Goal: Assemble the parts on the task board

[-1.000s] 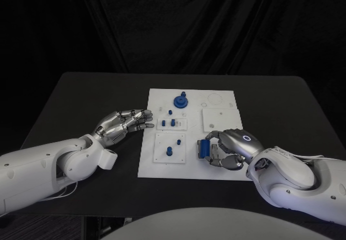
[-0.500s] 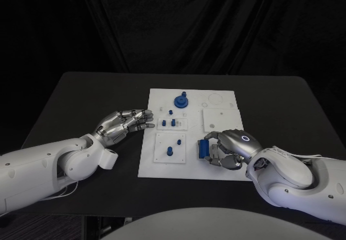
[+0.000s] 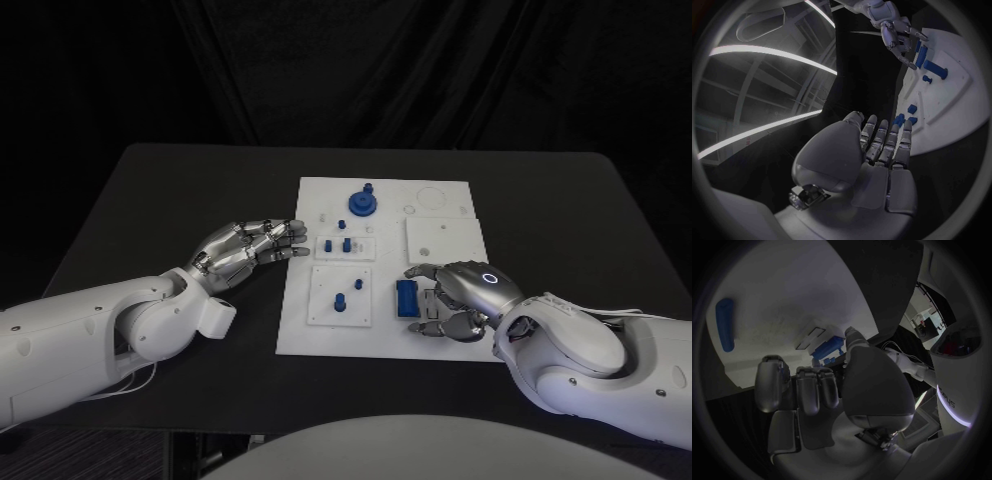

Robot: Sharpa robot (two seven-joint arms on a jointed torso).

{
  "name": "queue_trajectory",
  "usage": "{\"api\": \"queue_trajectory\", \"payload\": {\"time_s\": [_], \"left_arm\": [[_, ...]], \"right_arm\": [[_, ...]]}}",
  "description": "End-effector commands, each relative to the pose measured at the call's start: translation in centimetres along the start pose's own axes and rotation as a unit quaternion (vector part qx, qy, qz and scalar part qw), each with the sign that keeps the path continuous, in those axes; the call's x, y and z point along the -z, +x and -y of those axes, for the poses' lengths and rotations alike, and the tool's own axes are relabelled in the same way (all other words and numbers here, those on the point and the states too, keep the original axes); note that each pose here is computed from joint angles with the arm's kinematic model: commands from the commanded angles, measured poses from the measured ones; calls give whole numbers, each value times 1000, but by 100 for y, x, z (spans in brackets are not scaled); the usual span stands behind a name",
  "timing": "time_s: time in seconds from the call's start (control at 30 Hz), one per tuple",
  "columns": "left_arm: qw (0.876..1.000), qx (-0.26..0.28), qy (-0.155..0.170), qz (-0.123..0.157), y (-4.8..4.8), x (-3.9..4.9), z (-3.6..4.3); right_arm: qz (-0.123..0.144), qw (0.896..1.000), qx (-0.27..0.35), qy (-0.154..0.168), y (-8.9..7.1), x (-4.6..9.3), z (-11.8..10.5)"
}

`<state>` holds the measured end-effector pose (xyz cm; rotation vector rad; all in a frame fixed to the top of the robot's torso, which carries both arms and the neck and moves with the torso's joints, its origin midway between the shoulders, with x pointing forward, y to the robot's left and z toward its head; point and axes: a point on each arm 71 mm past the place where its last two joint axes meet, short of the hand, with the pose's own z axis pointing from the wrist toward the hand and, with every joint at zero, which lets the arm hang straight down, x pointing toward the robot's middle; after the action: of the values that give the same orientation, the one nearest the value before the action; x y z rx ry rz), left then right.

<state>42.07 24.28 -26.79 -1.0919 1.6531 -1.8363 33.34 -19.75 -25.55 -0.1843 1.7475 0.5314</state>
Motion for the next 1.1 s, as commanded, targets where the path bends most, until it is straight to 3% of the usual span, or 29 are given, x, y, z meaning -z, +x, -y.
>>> {"api": "queue_trajectory", "payload": {"time_s": [0.03, 0.6, 1.1], "left_arm": [[1000, 3, 4, -10, 19, 2, -3], [1000, 3, 4, -9, 14, 11, -3], [1000, 3, 2, -10, 19, 4, -8]], "right_arm": [[9, 1000, -6, 4, -10, 15, -1], [72, 996, -43, -17, -140, 109, 4], [72, 995, -71, 2, -141, 111, 61]]}}
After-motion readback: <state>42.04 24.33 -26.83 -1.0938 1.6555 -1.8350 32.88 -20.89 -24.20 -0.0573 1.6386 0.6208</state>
